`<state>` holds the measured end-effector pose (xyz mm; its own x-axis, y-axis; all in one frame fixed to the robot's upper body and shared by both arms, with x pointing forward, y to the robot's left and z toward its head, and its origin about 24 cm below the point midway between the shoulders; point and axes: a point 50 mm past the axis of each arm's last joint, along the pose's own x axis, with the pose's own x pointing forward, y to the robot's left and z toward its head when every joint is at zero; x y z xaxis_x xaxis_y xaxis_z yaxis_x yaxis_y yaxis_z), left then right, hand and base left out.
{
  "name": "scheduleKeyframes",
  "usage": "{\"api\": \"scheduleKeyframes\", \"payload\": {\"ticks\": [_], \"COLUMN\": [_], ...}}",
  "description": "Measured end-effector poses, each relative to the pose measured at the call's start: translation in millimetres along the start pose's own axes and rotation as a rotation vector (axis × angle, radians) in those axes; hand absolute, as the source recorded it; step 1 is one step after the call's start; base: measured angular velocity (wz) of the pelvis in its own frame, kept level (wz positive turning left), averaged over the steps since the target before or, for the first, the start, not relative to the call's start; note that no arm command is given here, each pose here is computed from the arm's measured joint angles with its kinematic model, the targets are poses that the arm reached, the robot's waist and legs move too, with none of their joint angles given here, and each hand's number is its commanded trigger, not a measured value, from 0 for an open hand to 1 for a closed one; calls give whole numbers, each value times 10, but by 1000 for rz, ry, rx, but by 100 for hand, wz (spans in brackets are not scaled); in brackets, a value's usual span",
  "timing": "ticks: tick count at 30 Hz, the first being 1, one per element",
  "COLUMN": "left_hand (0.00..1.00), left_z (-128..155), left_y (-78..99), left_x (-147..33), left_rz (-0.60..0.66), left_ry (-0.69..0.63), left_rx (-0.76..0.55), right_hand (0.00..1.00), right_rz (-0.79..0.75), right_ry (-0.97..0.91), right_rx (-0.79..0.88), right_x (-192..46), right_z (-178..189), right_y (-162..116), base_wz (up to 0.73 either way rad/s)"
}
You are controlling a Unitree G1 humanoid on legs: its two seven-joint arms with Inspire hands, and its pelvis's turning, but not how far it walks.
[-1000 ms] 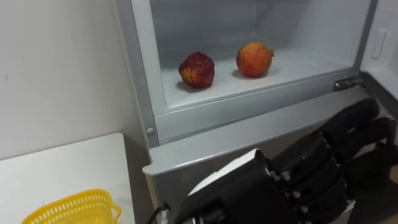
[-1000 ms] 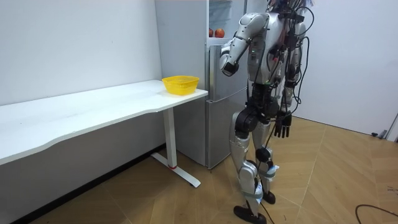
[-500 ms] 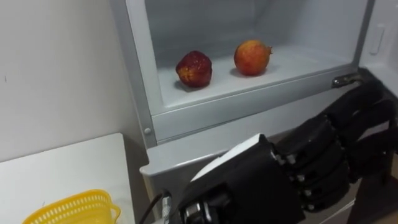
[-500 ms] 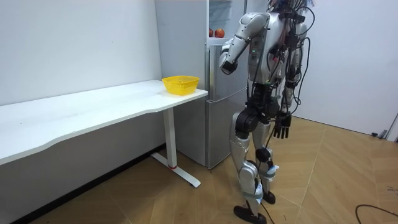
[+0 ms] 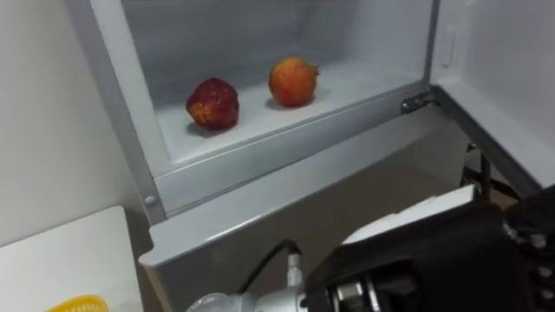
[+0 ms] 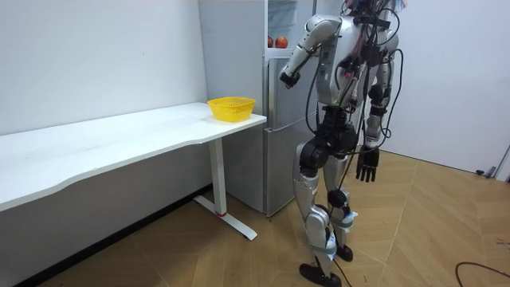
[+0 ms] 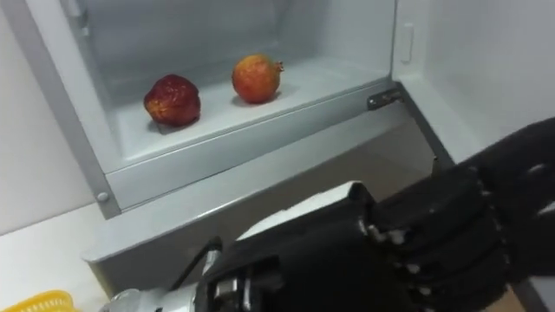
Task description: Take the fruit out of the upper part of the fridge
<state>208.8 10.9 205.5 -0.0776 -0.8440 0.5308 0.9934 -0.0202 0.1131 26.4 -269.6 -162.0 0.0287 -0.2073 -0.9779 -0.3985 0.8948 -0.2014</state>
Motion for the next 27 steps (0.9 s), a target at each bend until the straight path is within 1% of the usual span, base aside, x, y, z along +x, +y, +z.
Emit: {"api": "scheduleKeyframes", "payload": {"ticks": [6,8,13,20,27], "left_hand": [0,0,0,0,0], "left_z": [15,16,41,34,13], "left_y": [12,39,73,100,134], "left_x": [181,221,301,309,327], "left_rz": [-52,-49,-37,3,54], "left_ry": [10,14,18,18,11], "left_rx": [0,1,10,9,-5], "right_hand": [0,0,0,0,0], "right_rz": [2,0,3,-7,9], "right_ry": [0,0,16,20,27], "right_rx": [45,49,119,133,150], "right_x": [-1,-2,-4,-11,-11], "right_z": [0,0,-48,-71,-98], "right_y": [-3,-9,-22,-67,-61], "base_wz": [-13,-23,-15,-13,-1]}}
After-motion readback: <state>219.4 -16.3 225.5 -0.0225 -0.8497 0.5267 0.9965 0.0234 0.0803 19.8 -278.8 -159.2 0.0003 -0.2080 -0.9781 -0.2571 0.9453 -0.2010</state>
